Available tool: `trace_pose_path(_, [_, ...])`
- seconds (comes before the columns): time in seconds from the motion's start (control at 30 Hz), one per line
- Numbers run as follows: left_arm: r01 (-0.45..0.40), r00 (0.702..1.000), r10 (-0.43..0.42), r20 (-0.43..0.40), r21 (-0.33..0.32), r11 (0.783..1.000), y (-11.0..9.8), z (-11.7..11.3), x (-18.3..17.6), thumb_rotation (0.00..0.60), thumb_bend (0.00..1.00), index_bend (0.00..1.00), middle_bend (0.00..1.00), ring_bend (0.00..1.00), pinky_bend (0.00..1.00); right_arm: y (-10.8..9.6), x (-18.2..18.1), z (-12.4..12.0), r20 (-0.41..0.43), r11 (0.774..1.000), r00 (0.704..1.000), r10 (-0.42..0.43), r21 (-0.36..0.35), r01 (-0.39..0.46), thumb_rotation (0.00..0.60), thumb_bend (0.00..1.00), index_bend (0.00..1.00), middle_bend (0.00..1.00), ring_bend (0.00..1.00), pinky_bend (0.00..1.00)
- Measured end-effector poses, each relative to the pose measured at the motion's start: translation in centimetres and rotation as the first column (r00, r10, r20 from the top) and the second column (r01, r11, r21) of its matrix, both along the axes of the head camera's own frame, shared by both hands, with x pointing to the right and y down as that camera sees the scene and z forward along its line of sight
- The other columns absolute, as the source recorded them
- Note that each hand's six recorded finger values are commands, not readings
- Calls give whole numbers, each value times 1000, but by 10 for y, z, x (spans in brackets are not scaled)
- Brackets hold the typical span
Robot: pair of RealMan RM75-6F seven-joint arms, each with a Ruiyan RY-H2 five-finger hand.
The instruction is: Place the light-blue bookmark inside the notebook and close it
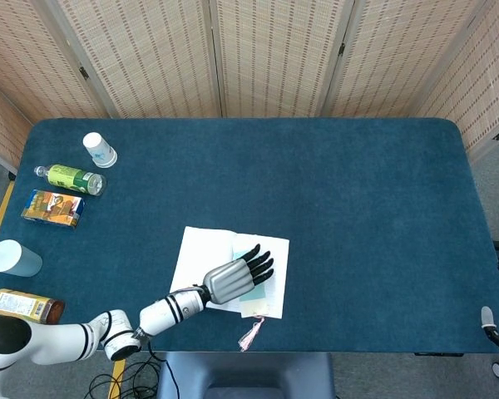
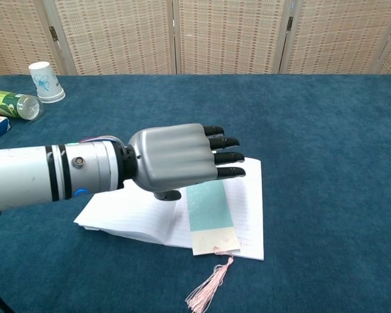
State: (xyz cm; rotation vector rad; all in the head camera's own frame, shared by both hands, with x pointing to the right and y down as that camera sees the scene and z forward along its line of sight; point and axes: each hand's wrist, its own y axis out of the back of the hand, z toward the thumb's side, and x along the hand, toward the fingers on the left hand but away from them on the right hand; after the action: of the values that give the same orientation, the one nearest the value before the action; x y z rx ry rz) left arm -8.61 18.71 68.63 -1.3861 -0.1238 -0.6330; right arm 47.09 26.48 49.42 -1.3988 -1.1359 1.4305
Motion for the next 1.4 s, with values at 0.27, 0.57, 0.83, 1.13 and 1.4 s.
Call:
trace_pose_path(0.27, [216,972,-226,-68,-128,968,-15,-23,-27,600,301,42,82,46,158,-2,-8,0,5,999,999,-46,-5,46,600,387,35,186,149,162])
trace_pose_path(0.57, [542,816,-573,-73,-244,804,-52,-51,-111,600,301,42,82,46,158,-10,-32,8,29,985,986,-164,-42,165,600,388,35,188,149,161])
trace_pose_path(0.83, [714,660,-749,-59,-260,650,-67,-69,-187,600,301,50,82,46,158,-19,-56,20,38,951,957,-288,-103,290,600,387,35,242,149,162])
trace_pose_path(1.13, [823,509,-856,-85,-242,514,-57,-88,-255,600,301,69,81,46,158,-30,-89,34,56,881,897,-438,-170,441,600,539,35,242,148,162])
trace_pose_path(1.4, [877,430,-897,-102,-190,442,-32,-103,-308,600,300,78,82,46,158,-36,-125,55,101,797,832,-545,-245,552,600,668,33,231,149,162])
